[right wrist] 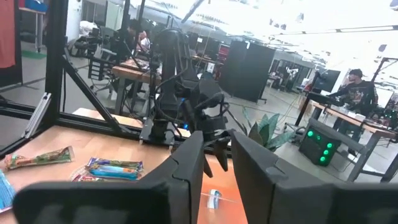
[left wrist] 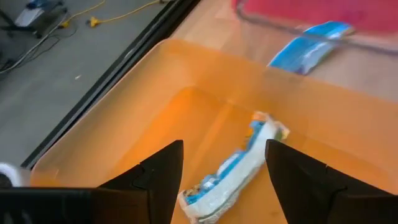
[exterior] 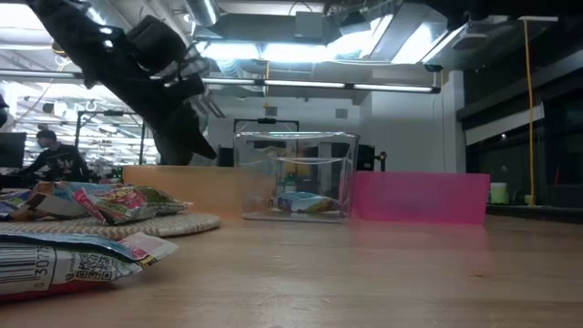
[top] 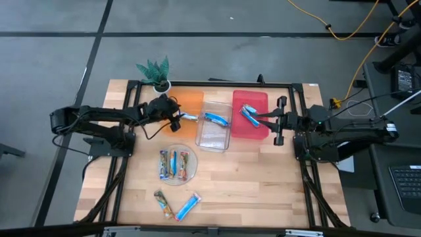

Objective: Pick and place Granola Bars by type
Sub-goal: Put the top red granola bar into the red bin

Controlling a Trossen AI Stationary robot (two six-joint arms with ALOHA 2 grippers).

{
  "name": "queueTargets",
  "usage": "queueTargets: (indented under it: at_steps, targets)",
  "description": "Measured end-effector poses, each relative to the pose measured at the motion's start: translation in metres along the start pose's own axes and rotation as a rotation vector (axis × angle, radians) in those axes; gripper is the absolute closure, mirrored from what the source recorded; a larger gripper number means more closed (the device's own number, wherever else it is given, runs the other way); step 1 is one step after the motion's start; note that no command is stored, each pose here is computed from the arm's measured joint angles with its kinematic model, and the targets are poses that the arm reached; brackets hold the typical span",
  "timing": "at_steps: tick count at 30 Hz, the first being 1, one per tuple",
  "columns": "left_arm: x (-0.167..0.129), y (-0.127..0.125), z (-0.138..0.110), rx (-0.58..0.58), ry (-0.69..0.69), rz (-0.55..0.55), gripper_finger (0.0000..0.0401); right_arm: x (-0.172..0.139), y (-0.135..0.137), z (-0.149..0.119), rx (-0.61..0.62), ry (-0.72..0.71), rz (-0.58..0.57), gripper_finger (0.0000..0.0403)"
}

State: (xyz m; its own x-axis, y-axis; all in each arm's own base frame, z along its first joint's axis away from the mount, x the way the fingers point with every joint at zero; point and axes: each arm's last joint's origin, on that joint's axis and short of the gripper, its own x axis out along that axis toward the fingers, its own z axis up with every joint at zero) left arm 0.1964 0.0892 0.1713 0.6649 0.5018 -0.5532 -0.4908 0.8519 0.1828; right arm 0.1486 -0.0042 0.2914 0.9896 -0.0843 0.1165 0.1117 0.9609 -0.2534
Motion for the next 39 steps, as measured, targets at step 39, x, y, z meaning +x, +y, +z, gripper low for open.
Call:
queueTargets:
  at_steps: [39]
  targets:
    - [-0.070,-0.124,-0.009,-0.033,0.164,-0.452,0.0189,0.000,0.000,0.000,-0.004,-0.002,0.002,0.0315]
